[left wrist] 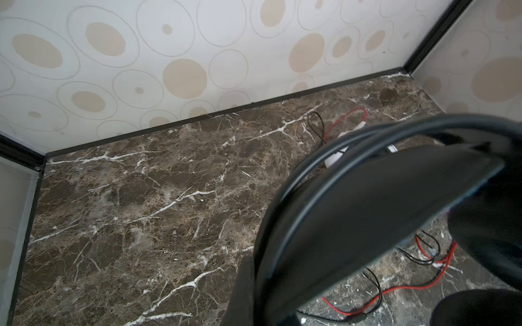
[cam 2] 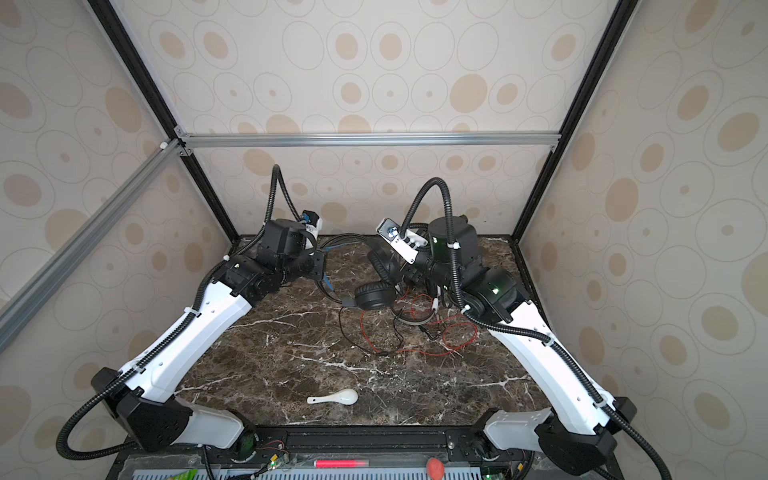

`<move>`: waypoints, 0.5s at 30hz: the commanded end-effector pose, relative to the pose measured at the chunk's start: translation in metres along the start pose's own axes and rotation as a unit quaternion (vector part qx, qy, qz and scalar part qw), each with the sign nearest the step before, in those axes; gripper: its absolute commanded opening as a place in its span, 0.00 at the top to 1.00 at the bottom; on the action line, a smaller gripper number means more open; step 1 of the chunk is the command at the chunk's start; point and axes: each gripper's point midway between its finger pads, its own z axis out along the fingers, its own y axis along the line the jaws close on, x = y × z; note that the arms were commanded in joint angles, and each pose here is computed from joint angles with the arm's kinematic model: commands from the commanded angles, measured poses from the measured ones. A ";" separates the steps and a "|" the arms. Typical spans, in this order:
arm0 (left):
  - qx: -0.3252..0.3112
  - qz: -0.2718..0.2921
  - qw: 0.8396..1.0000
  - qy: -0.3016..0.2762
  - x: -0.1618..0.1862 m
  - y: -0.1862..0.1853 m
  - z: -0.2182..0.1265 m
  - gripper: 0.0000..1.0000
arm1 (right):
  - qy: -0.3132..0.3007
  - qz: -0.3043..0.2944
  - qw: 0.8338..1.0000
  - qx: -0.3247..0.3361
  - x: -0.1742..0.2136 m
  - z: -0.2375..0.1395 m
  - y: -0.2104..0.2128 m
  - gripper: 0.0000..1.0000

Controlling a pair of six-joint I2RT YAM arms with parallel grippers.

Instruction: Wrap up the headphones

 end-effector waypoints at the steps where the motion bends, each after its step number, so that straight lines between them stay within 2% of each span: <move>1: 0.050 0.041 0.997 -0.044 -0.023 -0.025 -0.018 1.00 | 0.025 -0.012 1.000 0.008 0.013 -0.001 0.001 1.00; 6: 0.097 0.109 0.989 0.004 0.001 -0.048 -0.007 1.00 | 0.045 -0.030 0.999 -0.007 0.019 0.013 0.009 1.00; 10: 0.130 0.127 0.983 0.020 0.013 -0.061 0.001 1.00 | 0.079 -0.031 0.996 -0.015 0.025 0.030 0.012 1.00; 15: 0.151 0.137 0.979 0.017 0.012 -0.069 0.000 1.00 | 0.117 -0.025 0.993 -0.025 0.037 0.053 0.020 1.00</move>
